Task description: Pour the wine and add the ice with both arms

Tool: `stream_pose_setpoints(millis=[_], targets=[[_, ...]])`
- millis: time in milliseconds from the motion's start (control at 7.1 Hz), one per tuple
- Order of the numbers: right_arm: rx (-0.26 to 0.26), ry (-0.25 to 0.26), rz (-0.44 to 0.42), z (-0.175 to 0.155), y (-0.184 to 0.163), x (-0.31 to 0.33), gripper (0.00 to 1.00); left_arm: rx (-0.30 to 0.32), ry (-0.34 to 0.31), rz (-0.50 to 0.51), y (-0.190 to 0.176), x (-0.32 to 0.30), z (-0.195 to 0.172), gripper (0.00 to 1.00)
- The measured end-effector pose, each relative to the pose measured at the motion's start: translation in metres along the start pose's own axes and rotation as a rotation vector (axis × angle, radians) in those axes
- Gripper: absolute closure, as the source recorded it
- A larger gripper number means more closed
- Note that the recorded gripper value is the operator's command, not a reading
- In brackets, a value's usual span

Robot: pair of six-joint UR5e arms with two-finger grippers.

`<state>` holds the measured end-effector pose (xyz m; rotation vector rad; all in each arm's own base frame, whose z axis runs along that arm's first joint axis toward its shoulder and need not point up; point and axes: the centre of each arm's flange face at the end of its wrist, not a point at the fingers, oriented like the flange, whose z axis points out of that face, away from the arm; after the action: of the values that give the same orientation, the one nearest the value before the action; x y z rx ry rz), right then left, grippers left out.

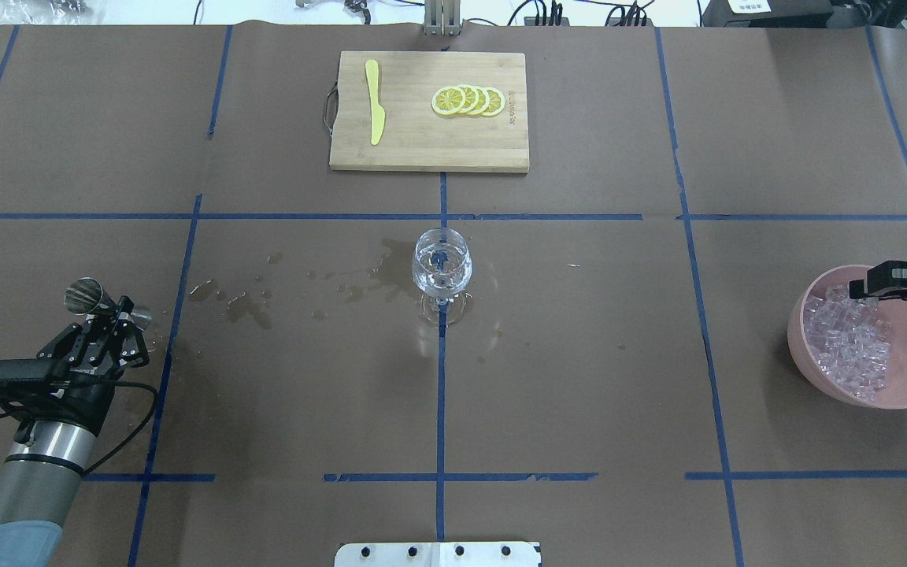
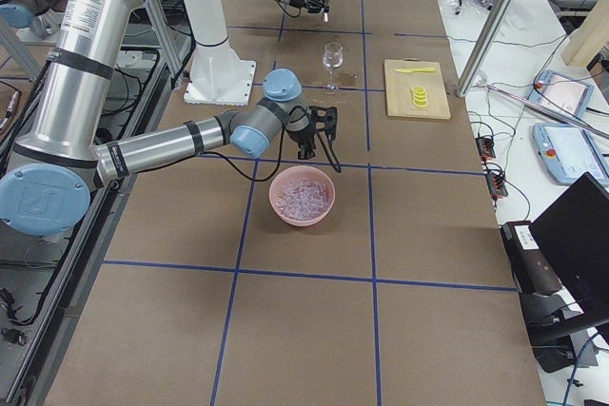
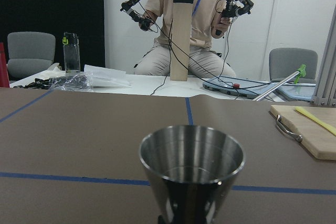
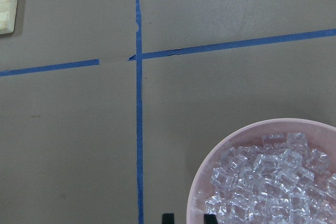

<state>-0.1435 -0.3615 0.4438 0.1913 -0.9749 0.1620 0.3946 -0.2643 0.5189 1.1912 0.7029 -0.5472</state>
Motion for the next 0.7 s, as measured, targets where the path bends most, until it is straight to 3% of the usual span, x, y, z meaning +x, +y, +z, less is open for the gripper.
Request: stream_pose_setpoints(millis=[422,704], targets=[[0.015,-0.043,-0.028,-0.004,-0.009,-0.024,1.00,-0.019,0.016,0.008,0.009,0.005,-0.008,1.00],[-0.002,-0.094,-0.051,-0.007,-0.016,-0.044,1.00,-0.026,0.021,0.017,0.012,0.006,-0.010,0.99]])
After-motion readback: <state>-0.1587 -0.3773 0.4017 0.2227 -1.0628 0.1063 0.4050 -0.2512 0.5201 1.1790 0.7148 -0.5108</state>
